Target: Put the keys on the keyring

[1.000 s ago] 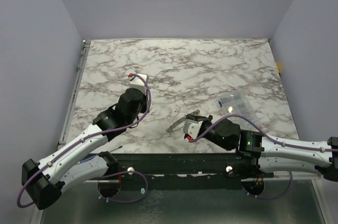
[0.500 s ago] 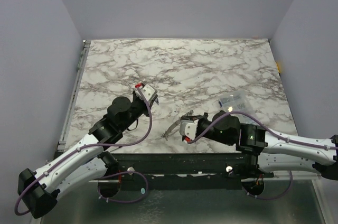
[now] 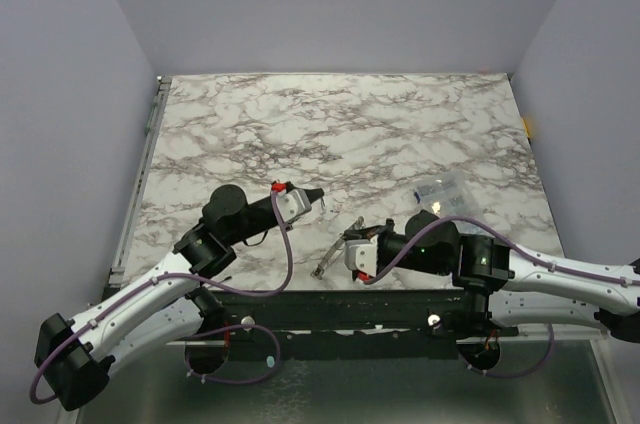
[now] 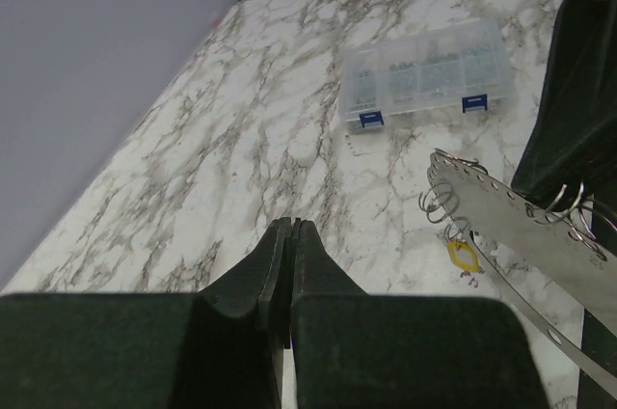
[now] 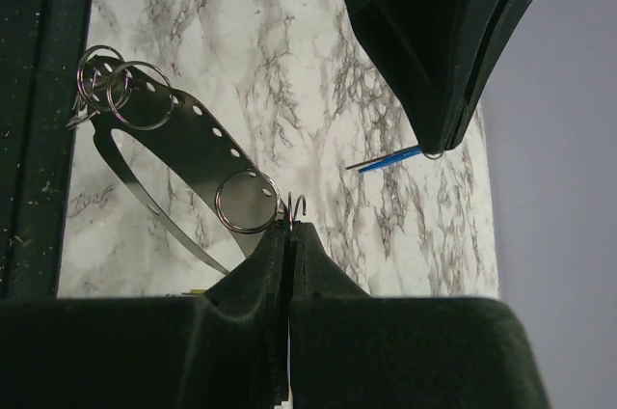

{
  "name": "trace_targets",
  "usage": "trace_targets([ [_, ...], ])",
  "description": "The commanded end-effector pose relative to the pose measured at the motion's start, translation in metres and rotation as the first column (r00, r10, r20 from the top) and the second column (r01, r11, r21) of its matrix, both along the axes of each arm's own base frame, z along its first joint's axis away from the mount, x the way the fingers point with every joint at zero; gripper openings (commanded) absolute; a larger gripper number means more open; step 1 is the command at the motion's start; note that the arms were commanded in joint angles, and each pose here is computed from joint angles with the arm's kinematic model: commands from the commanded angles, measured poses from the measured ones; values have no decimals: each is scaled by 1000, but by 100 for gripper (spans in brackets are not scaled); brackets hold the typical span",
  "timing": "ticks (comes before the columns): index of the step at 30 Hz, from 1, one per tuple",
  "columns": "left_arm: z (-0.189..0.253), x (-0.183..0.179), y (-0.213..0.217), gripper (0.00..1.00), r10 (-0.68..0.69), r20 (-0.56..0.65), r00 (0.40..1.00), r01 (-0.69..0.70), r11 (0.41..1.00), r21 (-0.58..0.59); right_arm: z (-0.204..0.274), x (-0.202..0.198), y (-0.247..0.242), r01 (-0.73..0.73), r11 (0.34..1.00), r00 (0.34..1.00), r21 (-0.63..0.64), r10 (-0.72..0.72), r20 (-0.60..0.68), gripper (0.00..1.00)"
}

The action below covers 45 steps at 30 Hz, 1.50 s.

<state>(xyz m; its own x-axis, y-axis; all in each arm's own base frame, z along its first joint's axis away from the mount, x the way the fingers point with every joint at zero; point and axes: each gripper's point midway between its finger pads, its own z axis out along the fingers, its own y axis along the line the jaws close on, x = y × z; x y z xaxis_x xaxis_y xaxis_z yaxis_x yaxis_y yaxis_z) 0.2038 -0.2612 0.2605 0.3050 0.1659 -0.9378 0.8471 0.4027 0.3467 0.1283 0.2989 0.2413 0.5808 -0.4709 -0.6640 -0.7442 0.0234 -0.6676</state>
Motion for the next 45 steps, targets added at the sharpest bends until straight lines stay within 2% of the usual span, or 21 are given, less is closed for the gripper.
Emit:
trace_targets([
  [1, 2, -20, -5, 0, -115, 87, 990, 118, 993, -26, -7, -6, -1, -31, 1000, 999, -5, 31, -11, 1],
  [6, -14, -30, -6, 0, -177, 166, 970, 176, 984, 19, -12, -6, -1, -33, 999, 999, -15, 32, -14, 1],
  [11, -15, -37, -8, 0, -209, 134, 969, 212, 977, -3, -16, -10, -1, -46, 999, 998, -13, 45, -37, 1],
  [22, -10, -67, -7, 0, -347, 302, 888, 353, 935, 37, -23, -21, -2, -79, 997, 993, -21, 77, -93, 1],
  [31, -11, -93, -12, 0, -479, 289, 829, 489, 871, 43, -21, -21, -4, -80, 997, 993, -18, 78, -93, 1],
  [45, -11, -106, -15, 0, -552, 272, 789, 563, 825, 41, -20, -23, -5, -84, 996, 992, 2, 84, -92, 1],
])
